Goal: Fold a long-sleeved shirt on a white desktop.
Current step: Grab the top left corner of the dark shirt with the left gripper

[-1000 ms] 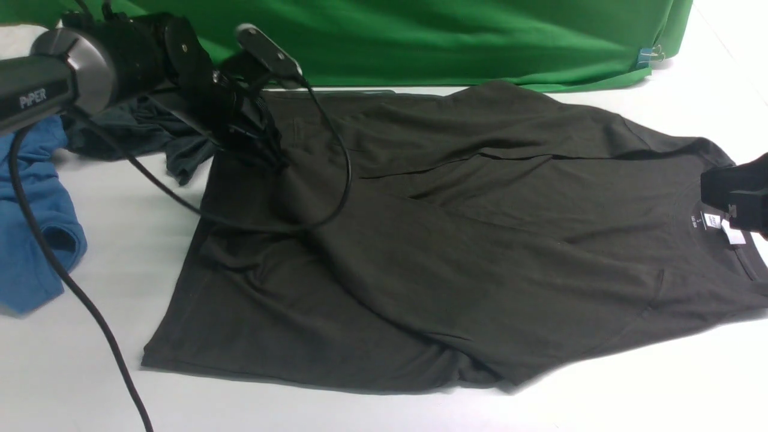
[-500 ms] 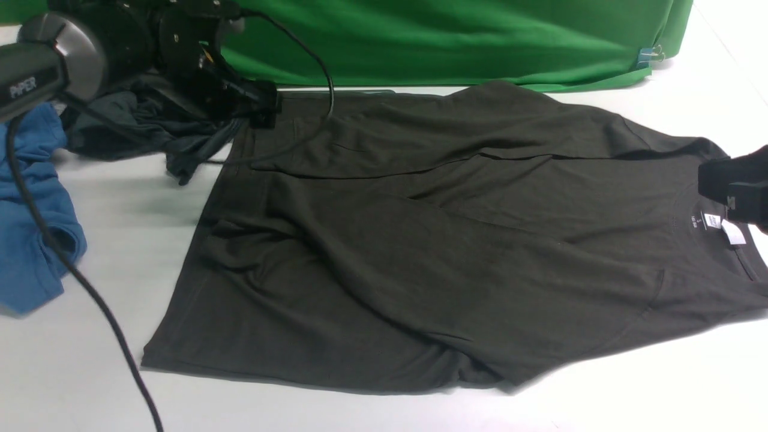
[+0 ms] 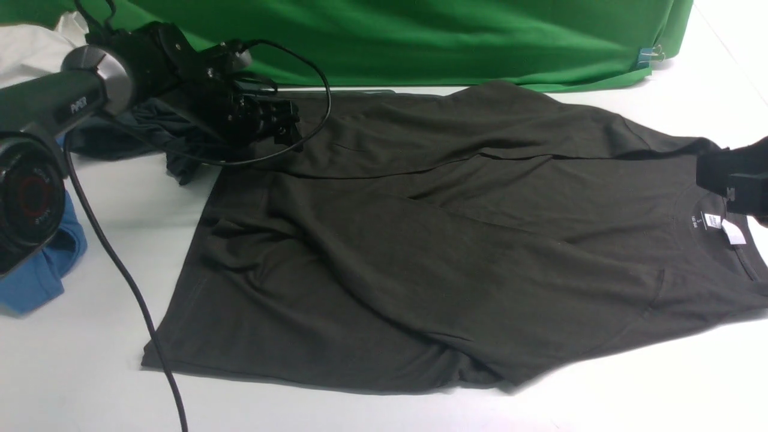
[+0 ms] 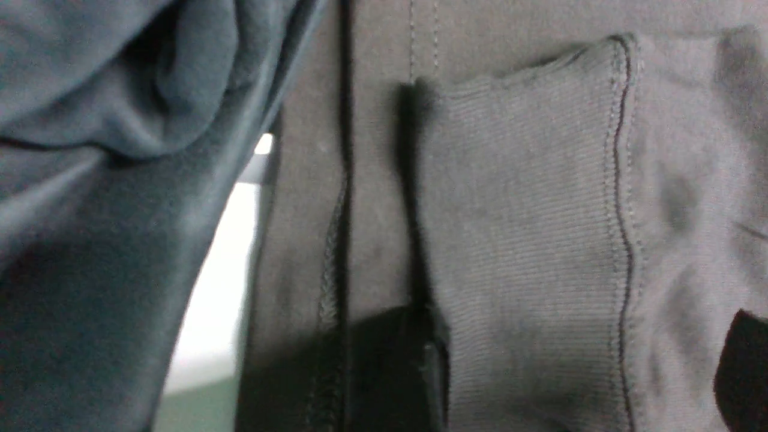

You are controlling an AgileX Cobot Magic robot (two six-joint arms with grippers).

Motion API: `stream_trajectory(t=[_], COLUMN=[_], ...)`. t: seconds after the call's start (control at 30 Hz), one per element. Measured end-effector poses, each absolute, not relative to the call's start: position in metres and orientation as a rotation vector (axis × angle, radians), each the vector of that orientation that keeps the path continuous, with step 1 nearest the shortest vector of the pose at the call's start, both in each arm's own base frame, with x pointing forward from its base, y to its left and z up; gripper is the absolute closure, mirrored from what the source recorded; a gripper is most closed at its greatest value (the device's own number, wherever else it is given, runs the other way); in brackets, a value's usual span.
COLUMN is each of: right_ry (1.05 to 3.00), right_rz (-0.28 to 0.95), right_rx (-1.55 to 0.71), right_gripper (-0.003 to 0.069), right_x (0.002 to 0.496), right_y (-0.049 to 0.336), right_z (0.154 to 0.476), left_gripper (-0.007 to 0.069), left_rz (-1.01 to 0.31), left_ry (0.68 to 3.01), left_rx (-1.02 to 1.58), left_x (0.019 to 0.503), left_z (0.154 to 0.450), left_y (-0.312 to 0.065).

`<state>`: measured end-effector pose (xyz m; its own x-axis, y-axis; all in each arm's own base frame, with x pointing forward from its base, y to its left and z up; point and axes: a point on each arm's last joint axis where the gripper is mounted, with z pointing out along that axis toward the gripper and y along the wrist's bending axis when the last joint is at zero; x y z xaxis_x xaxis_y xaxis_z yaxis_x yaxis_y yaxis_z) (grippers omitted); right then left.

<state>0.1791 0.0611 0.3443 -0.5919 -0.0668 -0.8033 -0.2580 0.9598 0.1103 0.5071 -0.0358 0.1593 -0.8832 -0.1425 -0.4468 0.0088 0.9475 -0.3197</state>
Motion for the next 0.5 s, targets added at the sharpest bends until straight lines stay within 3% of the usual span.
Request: stream_trajectory(t=[0.2, 0.5], right_ry=[2.184, 2.18], right_rz=[0.27, 0.271], right_rx=[-0.226, -0.225], right_gripper=[0.0418, 0.0418], right_x=[0.1798, 0.18], right_y=[0.0613, 0.0614], right_z=[0.3453, 0.3456], left_gripper=[0.0149, 0.0498], left_rz=[-0.43, -0.406], left_ry=[2.62, 2.618], left_rx=[-0.058, -0.034], left_x=[0.5073, 0.508], left_z=[0.1579, 0.1562], left_y=[-0.0358, -0.0347])
